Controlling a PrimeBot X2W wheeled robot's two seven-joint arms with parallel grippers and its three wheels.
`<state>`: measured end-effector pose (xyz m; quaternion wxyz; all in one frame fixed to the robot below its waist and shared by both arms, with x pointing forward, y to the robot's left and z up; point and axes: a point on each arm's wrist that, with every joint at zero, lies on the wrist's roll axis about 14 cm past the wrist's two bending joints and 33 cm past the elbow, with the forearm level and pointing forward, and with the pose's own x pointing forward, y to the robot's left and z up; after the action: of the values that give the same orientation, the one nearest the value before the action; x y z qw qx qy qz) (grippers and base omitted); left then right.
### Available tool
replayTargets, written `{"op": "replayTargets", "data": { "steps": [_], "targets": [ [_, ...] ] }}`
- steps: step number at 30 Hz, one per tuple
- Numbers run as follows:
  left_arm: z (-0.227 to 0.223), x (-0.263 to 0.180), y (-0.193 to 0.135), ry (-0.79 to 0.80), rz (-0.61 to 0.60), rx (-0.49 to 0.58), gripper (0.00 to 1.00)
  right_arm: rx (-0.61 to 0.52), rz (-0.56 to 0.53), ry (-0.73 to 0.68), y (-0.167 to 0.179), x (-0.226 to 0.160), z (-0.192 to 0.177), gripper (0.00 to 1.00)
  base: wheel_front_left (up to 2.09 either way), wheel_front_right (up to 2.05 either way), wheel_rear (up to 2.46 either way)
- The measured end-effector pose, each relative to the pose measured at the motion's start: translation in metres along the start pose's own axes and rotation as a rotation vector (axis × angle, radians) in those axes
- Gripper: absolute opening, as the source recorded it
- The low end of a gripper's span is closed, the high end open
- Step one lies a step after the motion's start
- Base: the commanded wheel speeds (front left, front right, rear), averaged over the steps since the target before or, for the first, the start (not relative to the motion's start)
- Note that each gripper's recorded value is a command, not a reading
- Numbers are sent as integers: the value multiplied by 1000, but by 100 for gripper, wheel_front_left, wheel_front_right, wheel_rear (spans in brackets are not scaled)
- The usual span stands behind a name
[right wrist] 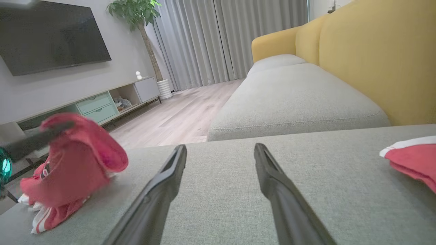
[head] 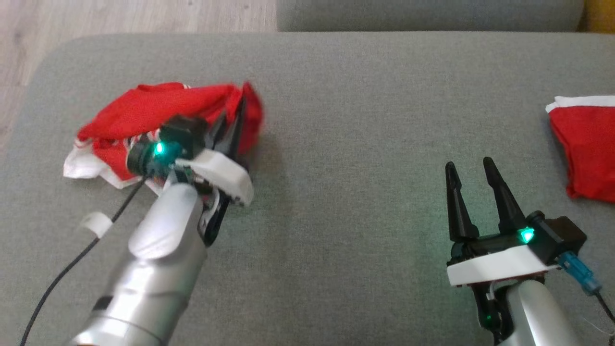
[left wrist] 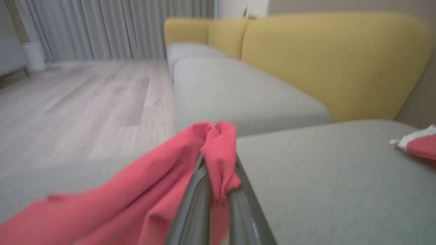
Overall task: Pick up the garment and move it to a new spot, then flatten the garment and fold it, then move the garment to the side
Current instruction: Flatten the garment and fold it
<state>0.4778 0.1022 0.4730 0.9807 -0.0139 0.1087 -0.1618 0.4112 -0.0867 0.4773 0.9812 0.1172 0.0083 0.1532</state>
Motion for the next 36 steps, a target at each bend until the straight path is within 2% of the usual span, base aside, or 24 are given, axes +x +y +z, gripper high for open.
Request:
{"op": "replayTargets", "data": {
  "steps": [8,13,18,28,30,36],
  "targets": [
    [131,-5,-17,-404,-86,-4,0,1,6,-33,5,-7,13,100,0,0,0],
    [177,-19,-28,-503,-139,-5,0,14,-13,-55,1,-14,21,100,0,0,0],
    [209,-32,-68,-564,-260,-4,0,21,-41,-68,-5,-25,26,100,0,0,0],
    [223,-39,-154,-566,-502,9,0,27,-135,-103,-31,-47,37,100,0,0,0],
    [212,-33,-178,-524,-563,-12,0,24,-165,-116,-39,-54,42,100,0,0,0],
    [170,0,-210,-386,-636,-31,0,24,-198,-160,-51,-55,58,100,0,0,0]
  ]
}}
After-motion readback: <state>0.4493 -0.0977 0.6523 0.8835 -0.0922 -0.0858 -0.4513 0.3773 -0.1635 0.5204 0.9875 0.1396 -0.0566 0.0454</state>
